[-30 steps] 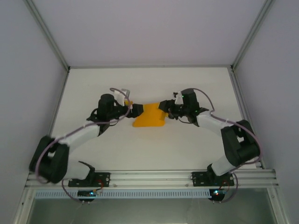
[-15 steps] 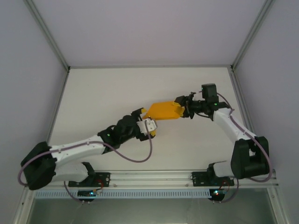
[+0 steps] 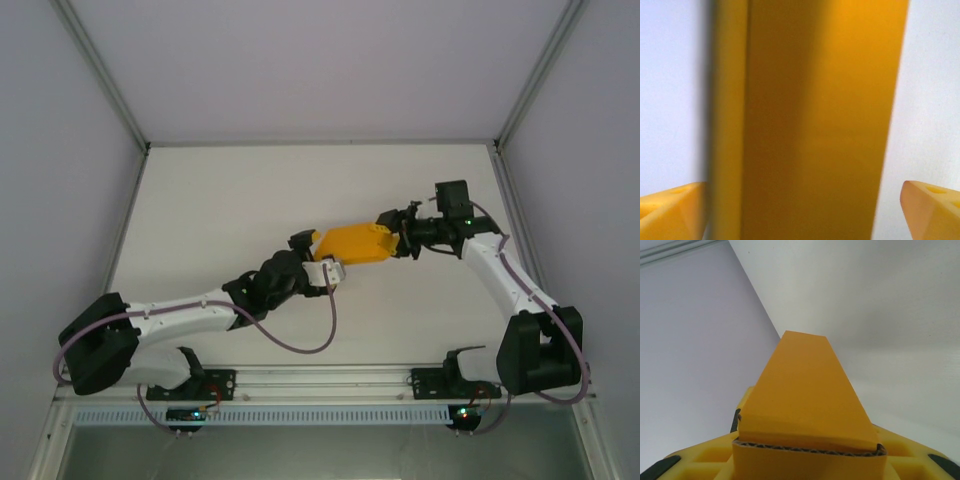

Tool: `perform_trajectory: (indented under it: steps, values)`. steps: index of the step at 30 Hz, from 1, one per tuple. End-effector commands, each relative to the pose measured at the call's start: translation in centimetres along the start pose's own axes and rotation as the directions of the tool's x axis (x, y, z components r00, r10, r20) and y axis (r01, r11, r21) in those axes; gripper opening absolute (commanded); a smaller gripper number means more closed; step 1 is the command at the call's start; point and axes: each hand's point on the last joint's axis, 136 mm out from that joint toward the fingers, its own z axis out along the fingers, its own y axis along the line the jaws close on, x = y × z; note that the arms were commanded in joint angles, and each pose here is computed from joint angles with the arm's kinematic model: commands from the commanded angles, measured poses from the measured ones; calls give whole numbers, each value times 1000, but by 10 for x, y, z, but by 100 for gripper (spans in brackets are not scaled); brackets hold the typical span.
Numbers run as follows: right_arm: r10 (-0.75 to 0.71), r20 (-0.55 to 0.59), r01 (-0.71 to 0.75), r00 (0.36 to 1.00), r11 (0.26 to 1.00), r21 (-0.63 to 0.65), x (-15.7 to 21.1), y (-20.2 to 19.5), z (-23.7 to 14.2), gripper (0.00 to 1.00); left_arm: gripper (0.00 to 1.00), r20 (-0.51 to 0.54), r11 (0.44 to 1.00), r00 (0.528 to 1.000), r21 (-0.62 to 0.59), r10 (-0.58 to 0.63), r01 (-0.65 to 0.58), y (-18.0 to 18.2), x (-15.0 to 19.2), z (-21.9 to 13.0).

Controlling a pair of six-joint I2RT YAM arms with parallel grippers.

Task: Assemble paper box

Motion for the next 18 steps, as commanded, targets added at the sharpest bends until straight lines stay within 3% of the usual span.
perform_trajectory:
  steps: [1, 7, 13, 18]
  values:
    - [-9, -55, 9, 998, 1000, 7, 11, -3, 4, 34, 90, 116, 999, 993, -51, -5, 11, 21, -36, -4]
    - [-7, -79, 9, 997, 1000, 26, 16, -8, 7, 35, 70, 118, 998, 993, -58, 9, -2, 22, -38, -1]
    - [-18, -82, 20, 996, 1000, 23, 19, -7, 5, 43, 54, 116, 998, 993, -56, 11, -4, 22, -37, -4]
    - [-25, -81, 24, 996, 1000, -5, 17, -1, 5, 52, 48, 109, 999, 994, -36, 25, -22, 20, -35, -8]
